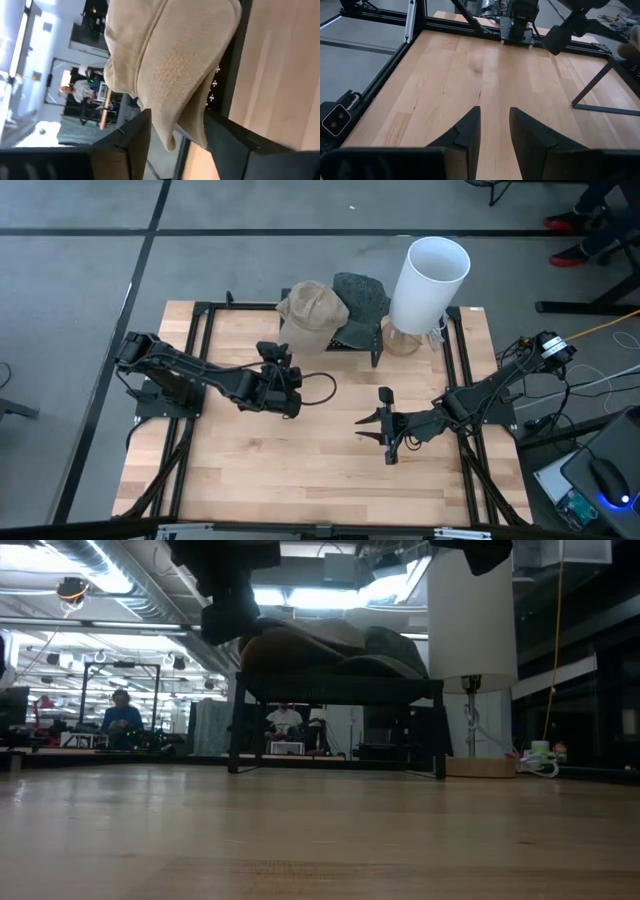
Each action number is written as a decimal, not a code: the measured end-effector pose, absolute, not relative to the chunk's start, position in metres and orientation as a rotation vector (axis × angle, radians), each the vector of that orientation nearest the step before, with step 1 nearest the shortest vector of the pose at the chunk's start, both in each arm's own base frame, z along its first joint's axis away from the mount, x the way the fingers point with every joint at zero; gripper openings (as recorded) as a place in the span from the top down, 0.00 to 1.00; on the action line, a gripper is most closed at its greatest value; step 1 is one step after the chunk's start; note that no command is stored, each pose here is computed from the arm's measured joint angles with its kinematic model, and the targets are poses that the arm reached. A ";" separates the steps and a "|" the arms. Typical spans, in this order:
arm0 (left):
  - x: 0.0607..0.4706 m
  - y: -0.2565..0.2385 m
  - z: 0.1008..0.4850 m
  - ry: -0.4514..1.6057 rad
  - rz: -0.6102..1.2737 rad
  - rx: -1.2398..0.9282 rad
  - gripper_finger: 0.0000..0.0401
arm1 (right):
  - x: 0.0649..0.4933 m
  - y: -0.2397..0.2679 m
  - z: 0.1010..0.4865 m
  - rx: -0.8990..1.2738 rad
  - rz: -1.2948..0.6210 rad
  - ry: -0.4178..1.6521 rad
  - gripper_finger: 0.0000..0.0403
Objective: Pick & Place hat
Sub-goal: Adjust the brown caps on the shelf, then return to Home Position
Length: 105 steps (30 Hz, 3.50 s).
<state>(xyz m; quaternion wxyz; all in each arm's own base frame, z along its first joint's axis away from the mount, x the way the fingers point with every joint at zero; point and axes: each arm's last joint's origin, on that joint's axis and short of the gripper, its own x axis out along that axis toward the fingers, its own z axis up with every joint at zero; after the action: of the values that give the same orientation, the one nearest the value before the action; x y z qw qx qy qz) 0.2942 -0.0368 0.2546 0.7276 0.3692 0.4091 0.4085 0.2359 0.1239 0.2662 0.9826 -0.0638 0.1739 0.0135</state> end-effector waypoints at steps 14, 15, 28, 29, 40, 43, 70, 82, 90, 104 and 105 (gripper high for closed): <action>0.290 -0.041 0.261 0.908 0.879 0.875 0.52 | 0.235 0.124 0.265 -0.133 0.026 0.363 0.74; 0.288 -0.041 0.264 0.897 0.886 0.870 0.52 | 0.235 0.124 0.265 -0.134 0.026 0.366 0.74; 0.256 -0.053 0.301 0.652 0.887 0.534 0.52 | 0.235 0.123 0.263 -0.140 0.026 0.377 0.74; 0.256 -0.055 0.301 0.644 0.868 0.490 0.52 | 0.235 0.123 0.263 -0.140 0.026 0.377 0.74; 0.256 -0.064 0.291 0.648 0.737 0.171 0.53 | 0.235 0.123 0.263 -0.100 0.018 0.386 0.74; 0.245 -0.063 0.283 0.680 0.724 0.133 0.52 | 0.233 0.123 0.259 -0.127 0.060 0.430 0.74; 0.144 -0.060 0.179 0.140 -0.063 -0.214 0.52 | 0.172 0.070 0.230 0.038 0.435 0.169 0.74; 0.138 -0.057 0.167 0.099 -0.084 -0.255 0.53 | 0.133 0.048 0.212 0.076 0.516 -0.056 0.74; 0.132 -0.055 0.160 0.040 -0.108 -0.273 0.52 | 0.121 0.040 0.195 0.064 0.529 -0.173 0.74; 0.136 -0.043 0.159 0.045 -0.081 -0.242 0.52 | 0.119 0.031 0.182 0.000 0.552 -0.157 0.74; 0.136 -0.041 0.159 0.047 -0.076 -0.239 0.52 | 0.119 0.030 0.182 0.001 0.551 -0.147 0.74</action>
<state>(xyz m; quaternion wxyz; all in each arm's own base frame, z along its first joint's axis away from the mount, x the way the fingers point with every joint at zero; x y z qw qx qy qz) 0.1362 -0.0405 0.1591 0.9918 -0.1193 0.0237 -0.0380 0.1193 0.0302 0.1816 0.9596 0.0003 -0.0725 0.2718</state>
